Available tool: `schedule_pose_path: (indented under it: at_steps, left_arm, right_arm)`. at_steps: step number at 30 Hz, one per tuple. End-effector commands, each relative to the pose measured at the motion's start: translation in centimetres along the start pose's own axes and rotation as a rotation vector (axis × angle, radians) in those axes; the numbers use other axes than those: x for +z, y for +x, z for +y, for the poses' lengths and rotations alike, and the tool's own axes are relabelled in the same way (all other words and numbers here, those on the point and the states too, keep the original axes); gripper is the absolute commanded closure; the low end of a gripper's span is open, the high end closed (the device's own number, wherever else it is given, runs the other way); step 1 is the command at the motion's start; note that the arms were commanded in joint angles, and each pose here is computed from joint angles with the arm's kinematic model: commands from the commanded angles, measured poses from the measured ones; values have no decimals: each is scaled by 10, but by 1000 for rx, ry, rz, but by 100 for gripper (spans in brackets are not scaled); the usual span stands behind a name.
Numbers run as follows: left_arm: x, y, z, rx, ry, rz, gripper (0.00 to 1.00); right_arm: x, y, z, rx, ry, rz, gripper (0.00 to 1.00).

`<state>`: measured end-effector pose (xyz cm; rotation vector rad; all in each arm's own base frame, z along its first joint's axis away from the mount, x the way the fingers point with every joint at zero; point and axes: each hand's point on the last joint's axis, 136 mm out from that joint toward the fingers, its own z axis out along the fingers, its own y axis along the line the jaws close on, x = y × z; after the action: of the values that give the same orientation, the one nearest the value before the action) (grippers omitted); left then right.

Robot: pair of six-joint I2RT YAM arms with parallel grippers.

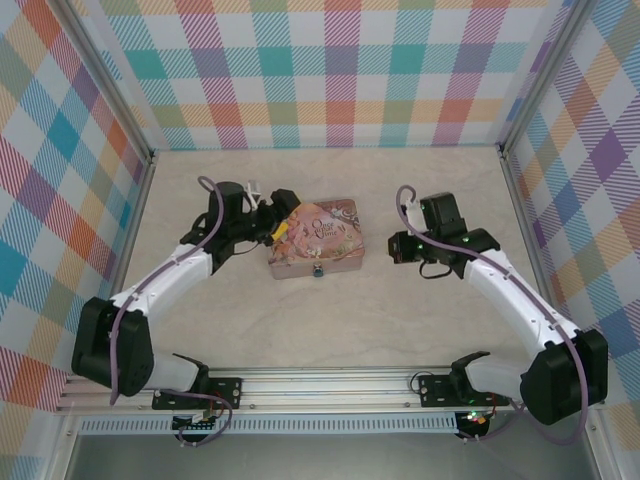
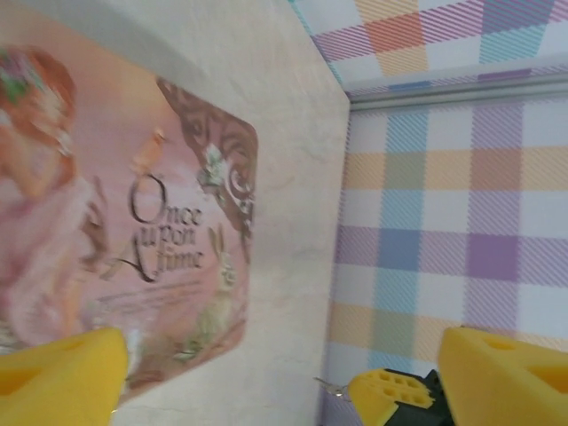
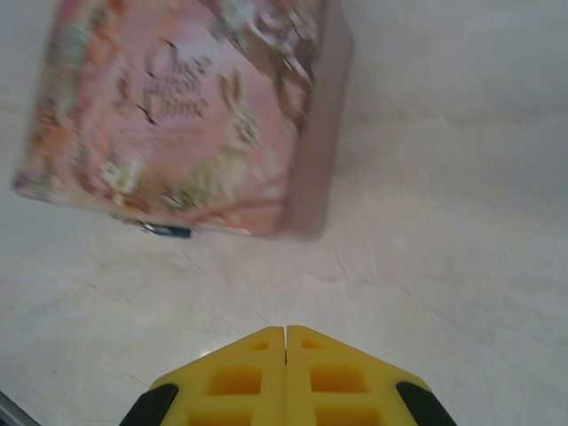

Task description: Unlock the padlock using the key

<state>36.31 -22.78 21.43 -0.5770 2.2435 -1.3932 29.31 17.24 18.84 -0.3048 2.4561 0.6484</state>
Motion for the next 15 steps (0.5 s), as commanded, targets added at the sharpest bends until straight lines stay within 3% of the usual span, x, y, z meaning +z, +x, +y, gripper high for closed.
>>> schedule_pose_path:
  at_steps: [1,9,15]
  left_arm:
    - [16,5,-27,-167,117,48,17]
    - [56,11,-50,-526,278,87,22]
    - [71,20,-46,-738,300,84,40]
  right_arm:
    - [-5,-46,34,-119,-132,-131,100]
    - [11,-94,86,-198,-274,-272,100]
    - [31,-99,107,-214,-312,-290,100]
